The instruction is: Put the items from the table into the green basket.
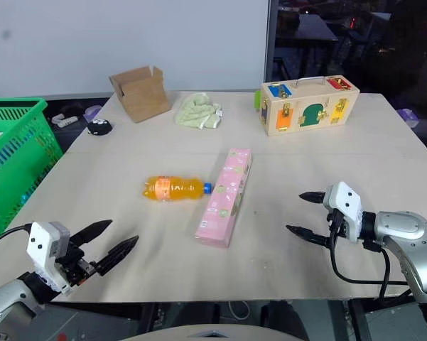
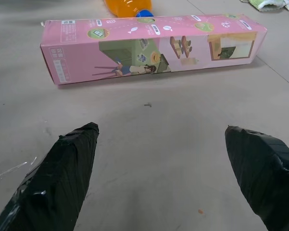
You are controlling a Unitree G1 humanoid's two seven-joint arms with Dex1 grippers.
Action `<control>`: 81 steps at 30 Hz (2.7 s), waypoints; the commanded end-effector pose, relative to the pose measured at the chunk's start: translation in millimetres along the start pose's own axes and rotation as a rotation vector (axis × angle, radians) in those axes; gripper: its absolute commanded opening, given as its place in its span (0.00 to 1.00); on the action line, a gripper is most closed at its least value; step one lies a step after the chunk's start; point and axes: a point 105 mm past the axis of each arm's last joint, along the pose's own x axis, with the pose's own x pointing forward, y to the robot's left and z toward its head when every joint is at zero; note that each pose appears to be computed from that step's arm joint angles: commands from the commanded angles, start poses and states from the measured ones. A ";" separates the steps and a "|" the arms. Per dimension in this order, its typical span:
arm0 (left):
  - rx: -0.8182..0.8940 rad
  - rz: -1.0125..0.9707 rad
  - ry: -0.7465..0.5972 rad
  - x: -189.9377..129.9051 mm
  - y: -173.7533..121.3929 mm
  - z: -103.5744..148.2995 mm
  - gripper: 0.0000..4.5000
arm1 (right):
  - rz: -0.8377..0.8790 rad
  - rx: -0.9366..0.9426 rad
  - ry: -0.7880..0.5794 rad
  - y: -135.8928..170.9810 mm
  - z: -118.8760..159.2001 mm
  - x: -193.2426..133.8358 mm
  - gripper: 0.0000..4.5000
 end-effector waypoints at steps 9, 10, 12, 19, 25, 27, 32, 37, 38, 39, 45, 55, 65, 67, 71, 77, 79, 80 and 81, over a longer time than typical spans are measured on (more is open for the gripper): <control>0.239 -0.043 -0.019 21.7 15.6 42.6 0.99 | 0.047 -0.121 -0.193 8.1 49.3 16.4 1.00; 0.311 -0.079 0.041 28.7 16.4 46.1 0.99 | 0.080 -0.145 -0.208 13.5 57.4 19.8 1.00; 0.414 -0.106 0.141 38.6 21.5 51.2 0.99 | 0.135 -0.168 -0.222 22.0 68.0 23.8 1.00; 0.600 -0.272 0.353 78.0 37.3 75.5 0.99 | 0.208 -0.195 -0.178 32.6 78.6 28.3 1.00; 0.747 -0.431 0.568 124.6 53.1 88.2 0.99 | 0.166 -0.221 -0.176 31.8 81.4 26.9 1.00; 0.774 -0.502 0.672 131.6 58.5 79.5 0.99 | 0.143 -0.213 -0.207 31.9 87.5 27.2 1.00; 0.795 -0.557 0.772 156.0 69.3 69.1 0.99 | 0.141 -0.178 -0.305 37.8 107.6 28.4 1.00; 0.776 -0.629 0.829 164.4 67.2 58.4 0.99 | 0.164 -0.167 -0.309 44.0 110.5 31.0 1.00; 0.796 -0.623 0.840 165.5 69.5 55.5 0.99 | 0.164 -0.171 -0.304 44.5 110.0 31.3 1.00; 0.803 -0.622 0.843 167.4 69.9 53.0 0.99 | 0.162 -0.169 -0.305 44.4 111.1 30.9 1.00; 0.793 -0.645 0.877 168.9 69.0 36.6 0.74 | 0.155 -0.184 -0.296 42.4 114.0 31.1 1.00; 0.518 -0.472 0.479 144.0 66.8 88.0 0.69 | 0.147 -0.207 -0.317 36.7 121.7 41.9 1.00; 0.048 0.415 0.004 30.8 163.5 153.1 0.69 | 0.305 -0.157 -0.517 36.5 170.1 108.7 1.00; 0.020 0.567 -0.037 8.4 187.5 159.6 0.69 | 0.355 -0.180 -0.544 40.2 181.2 121.7 1.00; -0.001 0.771 -0.084 -31.6 226.1 170.7 0.69 | 0.411 -0.227 -0.582 47.7 200.3 143.3 1.00; 0.110 1.036 -0.094 -96.9 270.8 198.6 0.69 | 0.485 -0.259 -0.633 67.8 222.3 161.6 1.00; 0.145 1.094 -0.074 -106.9 277.5 200.8 0.69 | 0.480 -0.263 -0.630 68.2 221.7 163.7 1.00; 0.172 1.118 -0.054 -110.3 279.8 200.7 0.69 | 0.477 -0.262 -0.631 68.5 221.2 164.0 1.00; 0.190 1.137 -0.038 -112.5 281.5 200.6 0.69 | 0.475 -0.259 -0.631 68.8 220.7 163.9 1.00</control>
